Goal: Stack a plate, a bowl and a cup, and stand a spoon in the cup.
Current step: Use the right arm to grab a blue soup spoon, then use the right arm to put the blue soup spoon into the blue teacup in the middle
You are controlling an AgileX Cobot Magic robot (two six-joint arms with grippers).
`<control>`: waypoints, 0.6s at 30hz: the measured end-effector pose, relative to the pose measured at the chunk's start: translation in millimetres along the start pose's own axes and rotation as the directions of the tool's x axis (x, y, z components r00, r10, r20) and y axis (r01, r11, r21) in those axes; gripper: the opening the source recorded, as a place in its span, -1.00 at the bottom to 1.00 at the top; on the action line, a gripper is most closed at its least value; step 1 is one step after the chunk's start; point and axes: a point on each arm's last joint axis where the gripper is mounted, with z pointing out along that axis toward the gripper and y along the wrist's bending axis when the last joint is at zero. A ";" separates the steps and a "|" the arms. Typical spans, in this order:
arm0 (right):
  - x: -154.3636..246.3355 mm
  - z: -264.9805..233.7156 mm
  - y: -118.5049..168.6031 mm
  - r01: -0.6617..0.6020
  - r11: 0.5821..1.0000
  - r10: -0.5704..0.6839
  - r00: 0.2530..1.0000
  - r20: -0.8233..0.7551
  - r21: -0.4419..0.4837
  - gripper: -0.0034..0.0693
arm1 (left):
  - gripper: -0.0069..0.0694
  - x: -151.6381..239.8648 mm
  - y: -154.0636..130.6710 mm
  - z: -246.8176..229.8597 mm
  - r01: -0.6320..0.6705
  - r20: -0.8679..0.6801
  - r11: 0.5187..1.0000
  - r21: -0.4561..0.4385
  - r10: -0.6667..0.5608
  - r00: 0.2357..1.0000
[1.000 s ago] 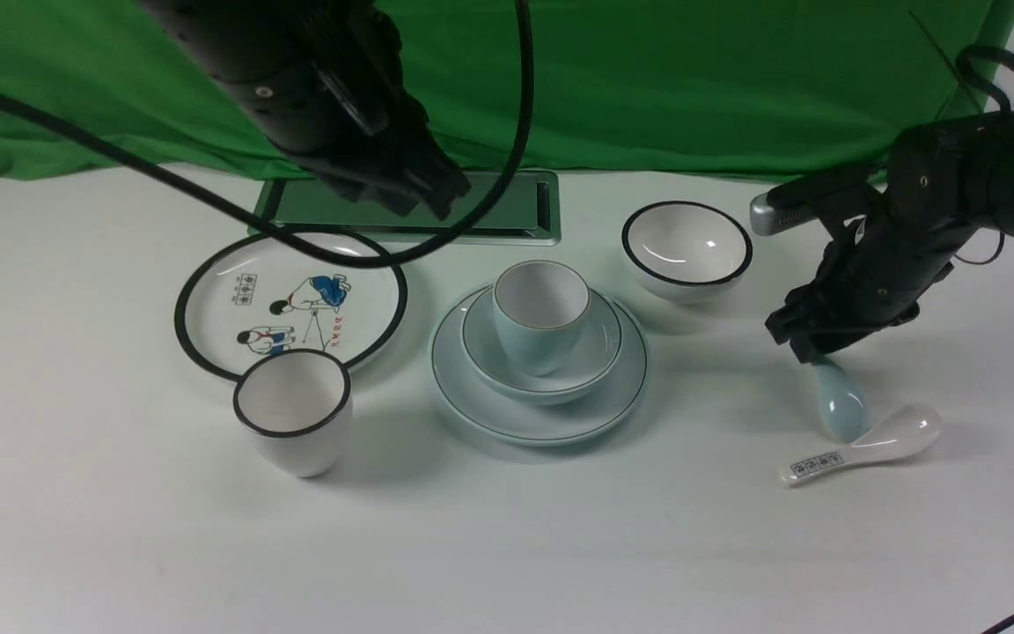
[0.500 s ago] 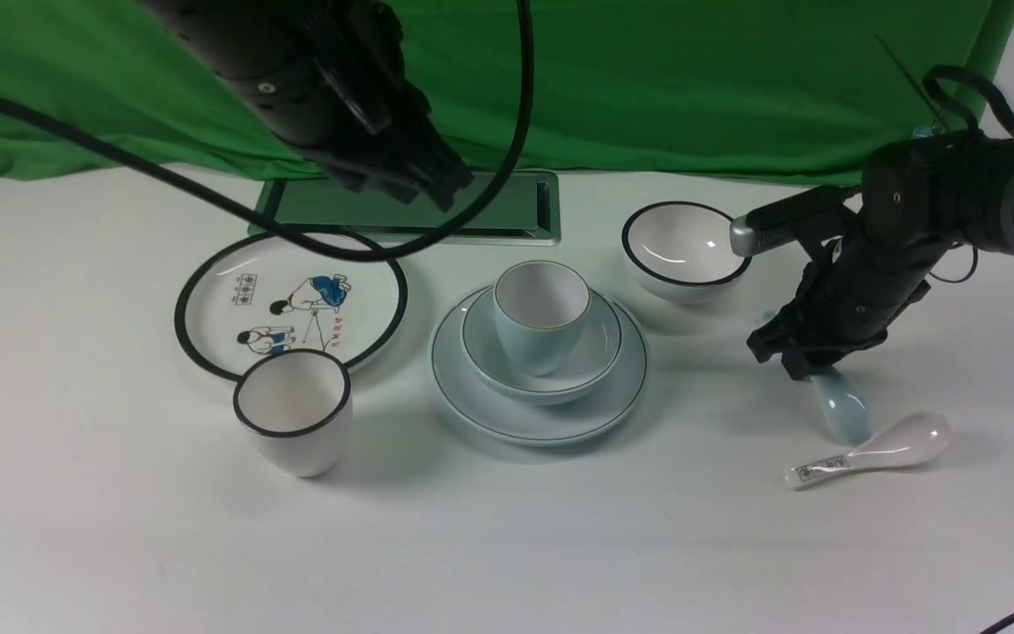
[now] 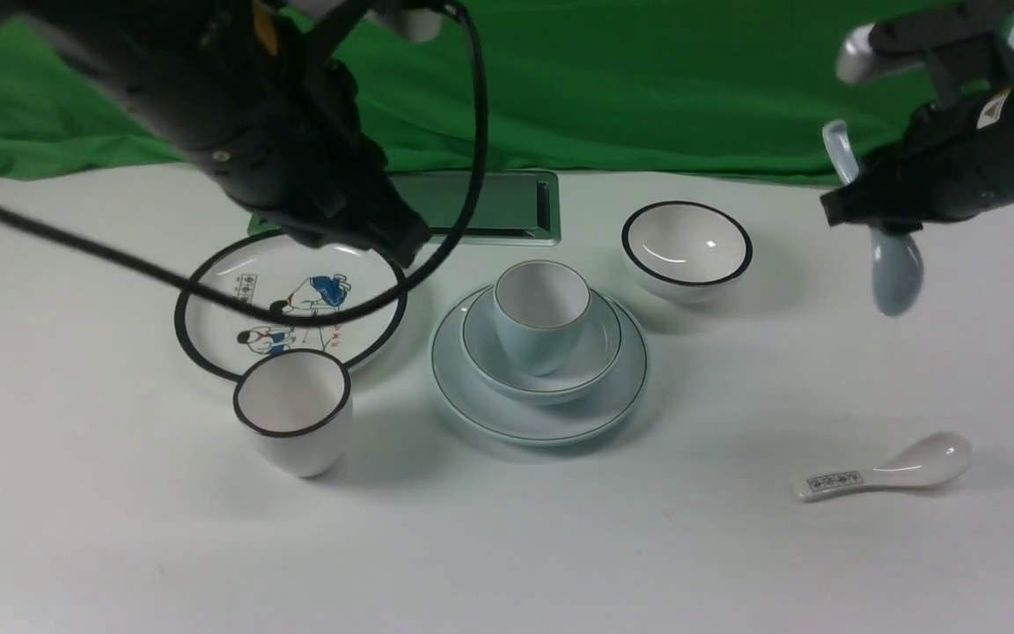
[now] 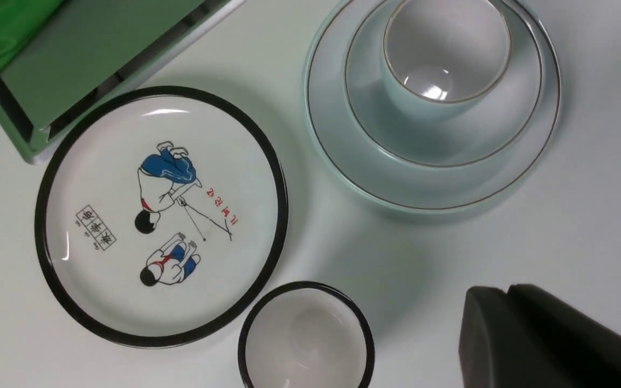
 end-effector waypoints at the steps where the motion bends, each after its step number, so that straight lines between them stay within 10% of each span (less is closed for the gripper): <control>1: -2.7 -4.2 5.6 -0.002 1.000 0.002 0.996 0.085 0.003 -0.33 | -0.92 8.5 -1.6 -3.5 0.016 0.033 1.000 -0.008 -0.016 0.999; 9: -3.5 1.0 81.1 -0.057 0.998 0.066 0.803 0.592 -0.034 -0.33 | -0.92 74.1 -15.1 -27.9 0.086 0.300 0.996 -0.036 -0.071 0.951; 18: 10.4 61.5 165.9 0.186 0.975 -0.067 0.763 0.642 -0.120 -0.33 | -0.92 97.5 -20.1 -33.2 0.101 0.389 0.994 -0.040 -0.078 0.918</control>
